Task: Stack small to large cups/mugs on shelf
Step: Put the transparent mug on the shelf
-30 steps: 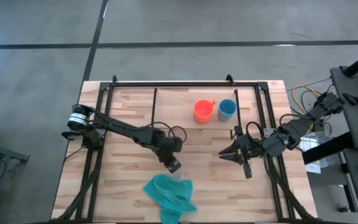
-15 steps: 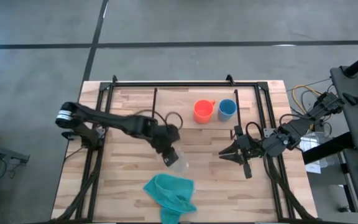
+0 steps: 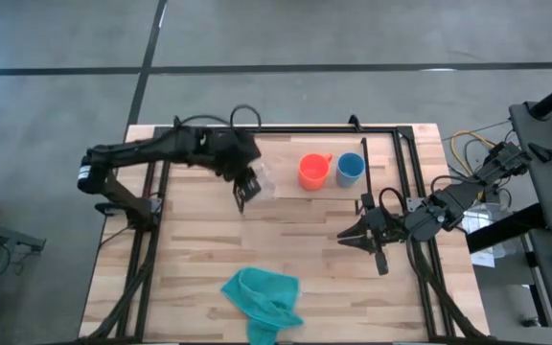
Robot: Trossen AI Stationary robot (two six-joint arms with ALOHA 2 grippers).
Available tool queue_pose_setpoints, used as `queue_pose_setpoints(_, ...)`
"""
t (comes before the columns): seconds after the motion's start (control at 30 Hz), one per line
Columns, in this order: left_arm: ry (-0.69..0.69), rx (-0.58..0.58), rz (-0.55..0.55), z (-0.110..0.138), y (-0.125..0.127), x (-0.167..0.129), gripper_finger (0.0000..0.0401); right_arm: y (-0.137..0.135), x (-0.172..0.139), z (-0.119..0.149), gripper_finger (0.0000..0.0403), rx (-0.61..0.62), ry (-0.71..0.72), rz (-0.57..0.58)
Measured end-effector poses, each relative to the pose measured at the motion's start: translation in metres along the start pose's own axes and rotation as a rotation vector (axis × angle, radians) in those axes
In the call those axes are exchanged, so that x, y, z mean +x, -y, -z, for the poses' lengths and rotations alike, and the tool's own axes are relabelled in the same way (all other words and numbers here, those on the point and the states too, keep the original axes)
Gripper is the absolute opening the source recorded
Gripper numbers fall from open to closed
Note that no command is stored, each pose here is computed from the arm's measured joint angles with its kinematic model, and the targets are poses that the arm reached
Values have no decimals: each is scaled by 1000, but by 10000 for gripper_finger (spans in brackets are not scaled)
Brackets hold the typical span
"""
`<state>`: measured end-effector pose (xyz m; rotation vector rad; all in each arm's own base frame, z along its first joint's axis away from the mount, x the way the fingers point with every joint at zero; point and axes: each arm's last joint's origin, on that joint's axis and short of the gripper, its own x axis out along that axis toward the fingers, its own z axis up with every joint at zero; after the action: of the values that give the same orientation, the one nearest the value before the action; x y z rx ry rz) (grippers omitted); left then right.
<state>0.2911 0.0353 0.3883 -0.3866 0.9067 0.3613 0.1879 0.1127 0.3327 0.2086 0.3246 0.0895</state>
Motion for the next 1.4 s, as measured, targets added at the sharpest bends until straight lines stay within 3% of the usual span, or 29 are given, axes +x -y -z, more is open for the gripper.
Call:
queue_pose_setpoints(0.27, -146, 91, -121, -18, -34, 14, 0, 0, 0, -1, 59, 37, 5, -2)
queue_pose_setpoints(0.57, -218, 202, -120, -25, -45, 40, 0, -1, 0, -2, 59, 44, 22, -6)
queue_pose_setpoints(0.97, -131, 361, -102, -38, -49, 54, 0, 0, 0, -4, 59, 42, 50, 38)
queue_pose_setpoints(1.23, -138, 379, -103, -38, -52, 55, 1, 0, 0, -5, 59, 52, 67, 31)
queue_pose_setpoints(1.4, -128, 379, -99, -40, -53, 58, 26, 0, 0, -6, 59, 52, 68, 31)
